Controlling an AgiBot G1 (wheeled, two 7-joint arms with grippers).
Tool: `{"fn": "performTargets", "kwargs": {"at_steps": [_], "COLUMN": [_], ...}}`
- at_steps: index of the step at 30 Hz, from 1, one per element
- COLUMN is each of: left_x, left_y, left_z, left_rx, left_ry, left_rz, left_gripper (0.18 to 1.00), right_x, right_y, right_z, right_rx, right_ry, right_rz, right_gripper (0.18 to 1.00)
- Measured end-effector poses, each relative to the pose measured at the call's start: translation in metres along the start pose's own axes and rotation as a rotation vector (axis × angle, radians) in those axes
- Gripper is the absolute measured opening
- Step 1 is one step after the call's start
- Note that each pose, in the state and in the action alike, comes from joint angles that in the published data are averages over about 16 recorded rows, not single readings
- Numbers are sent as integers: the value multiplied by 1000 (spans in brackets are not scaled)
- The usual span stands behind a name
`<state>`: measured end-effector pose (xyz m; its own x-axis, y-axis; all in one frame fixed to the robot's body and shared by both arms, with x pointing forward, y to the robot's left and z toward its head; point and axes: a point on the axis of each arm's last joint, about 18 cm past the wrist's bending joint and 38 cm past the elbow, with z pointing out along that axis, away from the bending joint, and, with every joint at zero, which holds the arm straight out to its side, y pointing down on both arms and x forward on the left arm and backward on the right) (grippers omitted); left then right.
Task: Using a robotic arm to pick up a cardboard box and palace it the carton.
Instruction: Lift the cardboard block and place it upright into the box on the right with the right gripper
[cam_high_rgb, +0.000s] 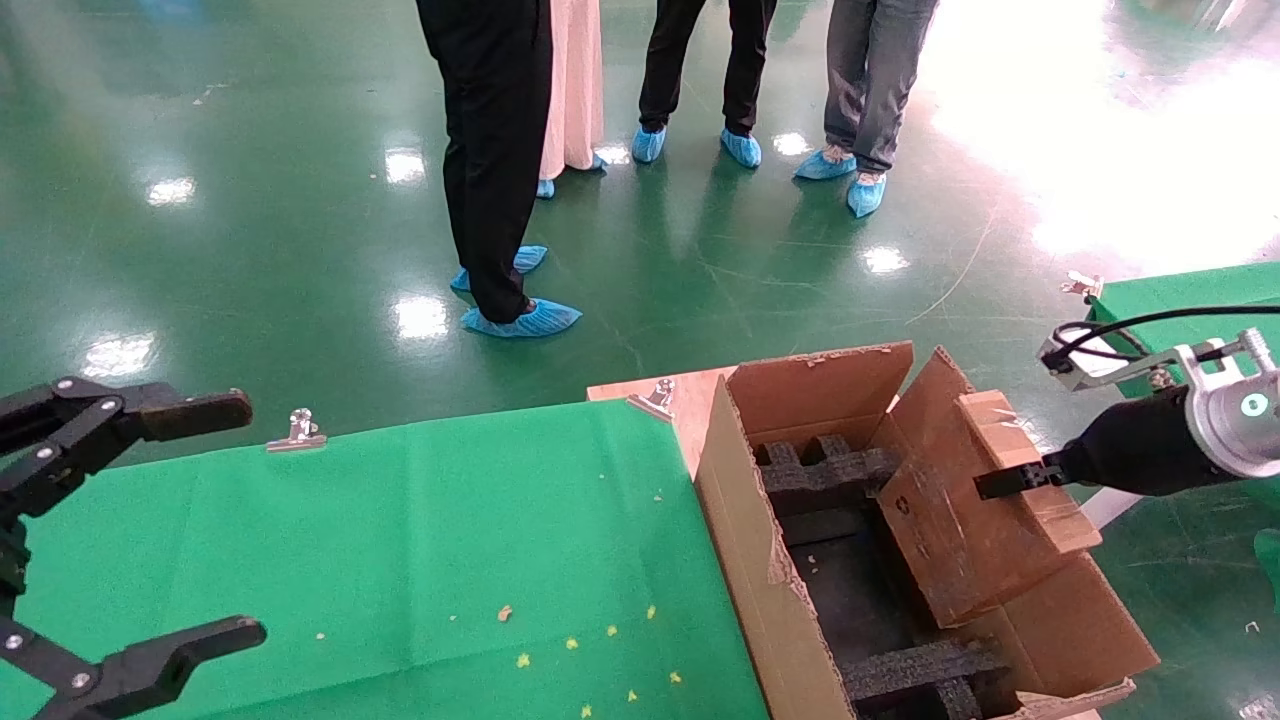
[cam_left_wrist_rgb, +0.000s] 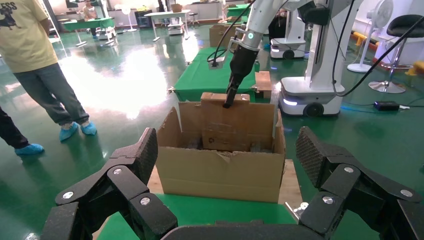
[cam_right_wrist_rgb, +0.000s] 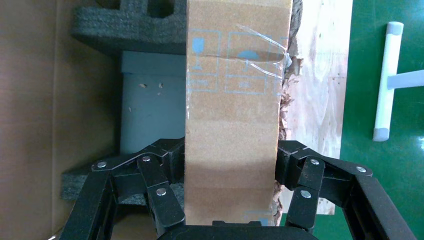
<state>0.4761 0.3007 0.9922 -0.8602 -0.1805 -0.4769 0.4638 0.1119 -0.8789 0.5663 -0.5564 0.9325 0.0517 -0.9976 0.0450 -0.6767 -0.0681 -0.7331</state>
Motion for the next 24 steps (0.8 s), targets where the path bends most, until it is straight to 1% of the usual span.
{"fn": "performTargets", "kwargs": {"at_steps": [24], "left_x": [0], "left_y": [0], "left_z": [0], "left_rx": [0], "left_ry": [0], "left_rz": [0], "left_gripper": [1000], "right_x": [-8], "right_y": [12], "right_z": [57], "right_rx": [-56], "right_ry": [14], "right_rz": [-15], "right_gripper": [288]}}
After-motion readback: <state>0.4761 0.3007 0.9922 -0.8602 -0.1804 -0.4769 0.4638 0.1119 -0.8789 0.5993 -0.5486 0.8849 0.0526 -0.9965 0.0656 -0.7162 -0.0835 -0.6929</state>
